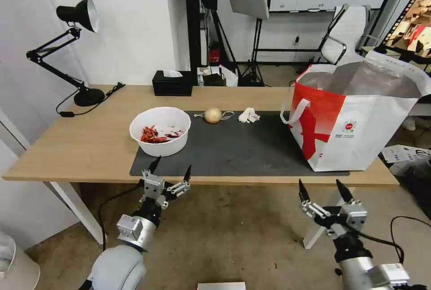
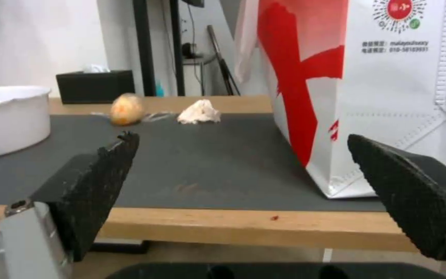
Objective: Pick up the trash from the table and place it into the takeout bag.
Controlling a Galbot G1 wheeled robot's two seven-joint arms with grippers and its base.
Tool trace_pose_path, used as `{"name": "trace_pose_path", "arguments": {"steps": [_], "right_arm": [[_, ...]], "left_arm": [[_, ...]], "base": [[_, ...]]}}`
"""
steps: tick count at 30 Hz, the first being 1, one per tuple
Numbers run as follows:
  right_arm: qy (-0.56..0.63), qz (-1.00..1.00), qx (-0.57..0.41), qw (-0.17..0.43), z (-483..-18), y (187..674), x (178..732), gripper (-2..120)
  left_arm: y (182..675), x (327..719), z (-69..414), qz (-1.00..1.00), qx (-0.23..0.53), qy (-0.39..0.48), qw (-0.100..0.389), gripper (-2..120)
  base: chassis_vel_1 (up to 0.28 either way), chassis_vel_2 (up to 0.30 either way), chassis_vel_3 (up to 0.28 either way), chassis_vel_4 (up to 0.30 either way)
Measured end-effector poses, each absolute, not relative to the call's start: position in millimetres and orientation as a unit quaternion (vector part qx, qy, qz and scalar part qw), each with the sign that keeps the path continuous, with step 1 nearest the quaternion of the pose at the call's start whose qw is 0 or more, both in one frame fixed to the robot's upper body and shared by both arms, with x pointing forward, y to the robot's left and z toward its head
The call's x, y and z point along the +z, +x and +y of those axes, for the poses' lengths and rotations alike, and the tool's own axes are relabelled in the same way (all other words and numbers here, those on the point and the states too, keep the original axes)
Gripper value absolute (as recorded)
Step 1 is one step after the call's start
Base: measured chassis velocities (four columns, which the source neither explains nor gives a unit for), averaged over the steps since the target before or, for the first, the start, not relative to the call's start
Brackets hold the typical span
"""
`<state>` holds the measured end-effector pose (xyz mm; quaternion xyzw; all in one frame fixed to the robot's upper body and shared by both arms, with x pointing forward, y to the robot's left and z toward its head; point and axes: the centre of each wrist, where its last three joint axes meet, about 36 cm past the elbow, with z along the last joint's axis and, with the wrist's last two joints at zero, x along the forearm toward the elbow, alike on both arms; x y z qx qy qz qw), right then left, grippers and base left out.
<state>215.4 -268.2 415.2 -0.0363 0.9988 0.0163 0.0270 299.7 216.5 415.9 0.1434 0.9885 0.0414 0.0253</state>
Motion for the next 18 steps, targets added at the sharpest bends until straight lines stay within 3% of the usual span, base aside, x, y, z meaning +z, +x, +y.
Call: {"name": "trace_pose_path", "arguments": {"steps": [18], "right_arm": [[-0.042, 0.999, 0.016, 0.023, -263.7, 215.7, 410.5, 100]], "left_arm": [[294.6, 413.4, 211.3, 0.988, 0.034, 0.151, 0.016, 100]], "base": [[0.000, 0.000, 0.000, 0.000]]}}
